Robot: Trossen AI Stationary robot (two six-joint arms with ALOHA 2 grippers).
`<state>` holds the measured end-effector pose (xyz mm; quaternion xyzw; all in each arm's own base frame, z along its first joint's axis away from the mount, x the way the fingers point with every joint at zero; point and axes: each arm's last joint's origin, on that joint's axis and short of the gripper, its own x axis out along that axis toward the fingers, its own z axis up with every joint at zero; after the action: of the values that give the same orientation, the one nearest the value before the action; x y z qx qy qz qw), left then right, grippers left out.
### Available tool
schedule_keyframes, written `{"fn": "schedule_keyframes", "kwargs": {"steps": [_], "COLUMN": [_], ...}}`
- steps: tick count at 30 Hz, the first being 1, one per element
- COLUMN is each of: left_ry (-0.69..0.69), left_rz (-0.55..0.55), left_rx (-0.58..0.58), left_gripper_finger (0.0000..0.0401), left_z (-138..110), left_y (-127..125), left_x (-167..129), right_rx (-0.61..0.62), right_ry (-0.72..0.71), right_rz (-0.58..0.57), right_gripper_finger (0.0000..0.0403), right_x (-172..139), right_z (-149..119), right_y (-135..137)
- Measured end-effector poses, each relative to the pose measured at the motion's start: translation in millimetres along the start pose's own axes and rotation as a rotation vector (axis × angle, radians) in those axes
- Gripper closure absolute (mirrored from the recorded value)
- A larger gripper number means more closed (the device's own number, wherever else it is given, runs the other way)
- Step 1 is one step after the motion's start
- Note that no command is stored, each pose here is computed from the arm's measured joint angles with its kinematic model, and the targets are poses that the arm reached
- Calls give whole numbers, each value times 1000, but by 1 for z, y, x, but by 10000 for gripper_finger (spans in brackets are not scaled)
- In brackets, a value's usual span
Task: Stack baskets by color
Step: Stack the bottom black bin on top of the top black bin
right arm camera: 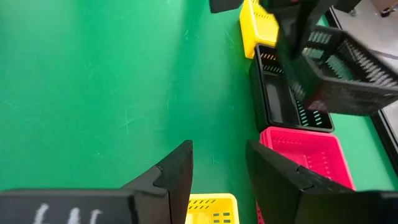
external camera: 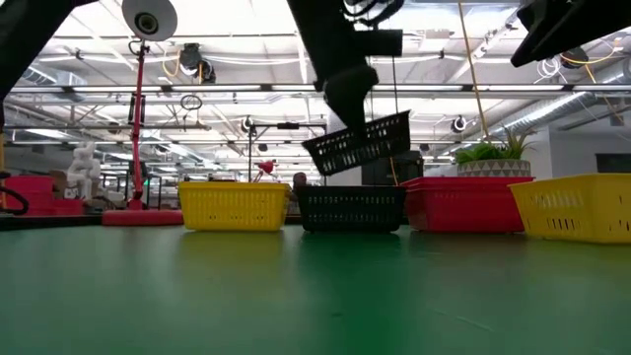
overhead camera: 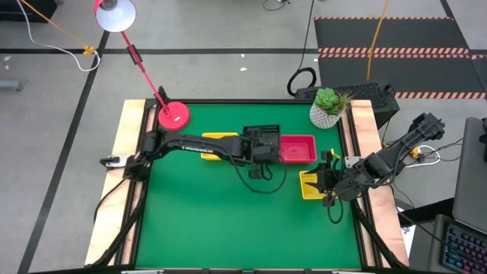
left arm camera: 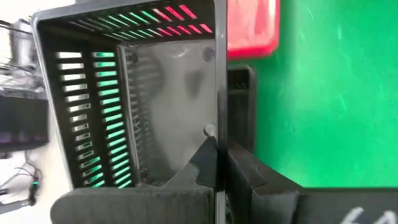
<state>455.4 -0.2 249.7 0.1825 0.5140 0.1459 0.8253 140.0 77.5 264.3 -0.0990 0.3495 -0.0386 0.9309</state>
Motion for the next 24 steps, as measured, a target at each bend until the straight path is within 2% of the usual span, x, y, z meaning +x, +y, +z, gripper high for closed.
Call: {"fn": "schedule_keyframes", "kwargs": {"steps": [18,24], "left_ry": [118,105], "left_rz": [-52,-71], "left_rx": [-23,-39], "left_gripper_finger": [389,389], "left_z": [-12,-11], "left_y": [-1,1], "left_x": [22,21], "right_rx": [10,9], "right_ry": [1,0], "right_rz": [0,0], "right_gripper_finger": [259,259], "right_x": [0,0], "right_z": [0,0], "right_y": [0,0]}}
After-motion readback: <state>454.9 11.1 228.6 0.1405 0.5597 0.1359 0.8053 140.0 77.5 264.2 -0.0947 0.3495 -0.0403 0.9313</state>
